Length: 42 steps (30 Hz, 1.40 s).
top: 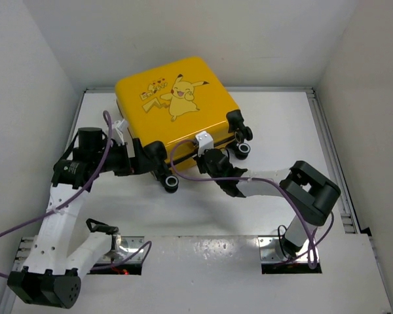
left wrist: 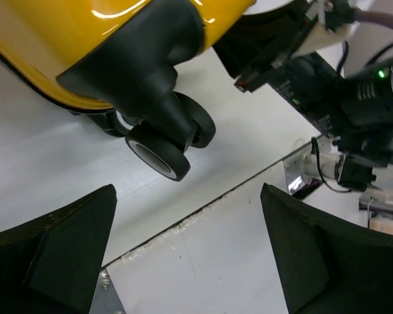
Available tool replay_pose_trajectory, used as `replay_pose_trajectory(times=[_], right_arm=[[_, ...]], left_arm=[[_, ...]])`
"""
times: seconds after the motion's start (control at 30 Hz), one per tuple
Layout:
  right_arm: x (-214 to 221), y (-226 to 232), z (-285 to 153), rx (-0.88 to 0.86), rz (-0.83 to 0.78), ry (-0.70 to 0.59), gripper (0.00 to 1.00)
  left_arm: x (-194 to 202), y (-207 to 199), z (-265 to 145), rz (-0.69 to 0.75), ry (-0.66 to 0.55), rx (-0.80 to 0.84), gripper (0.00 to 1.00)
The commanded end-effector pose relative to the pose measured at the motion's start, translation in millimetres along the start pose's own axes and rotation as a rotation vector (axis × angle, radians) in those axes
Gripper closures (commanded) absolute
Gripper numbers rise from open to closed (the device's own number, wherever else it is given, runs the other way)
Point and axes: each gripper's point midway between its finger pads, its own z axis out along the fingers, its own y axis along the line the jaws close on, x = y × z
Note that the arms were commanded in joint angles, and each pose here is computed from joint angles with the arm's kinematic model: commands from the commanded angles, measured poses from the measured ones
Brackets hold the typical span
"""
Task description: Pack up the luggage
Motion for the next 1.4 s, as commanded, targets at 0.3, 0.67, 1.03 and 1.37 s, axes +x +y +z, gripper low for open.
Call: replay_pose_trajectory(times=[0.3,0.67,1.03,1.37], right_arm=[[-58.2,22.4,17.7,-0.018,0.055,-0.162,1.00],[-49.5,18.7,19.7,0.005,0.040,-0.152,1.00],[-40.9,0.6,8.3,0.052,0.040,-0.148,1.00],[-18.3,-44.5,-6.3,0.144,0.042,-0.100,1.00]], left_arm=[[-27.3,41.1,40.1,-0.136,-0.072,-0.262,0.05],[-35.7,51.1,74.3,-0.144,-0.044,-0.363,0.10],[-29.7,78.0,84.7,-0.142,-0.033,-0.499,0.76],[-34.7,125.8,59.1,-0.230,-0.072,-0.667,1.00]])
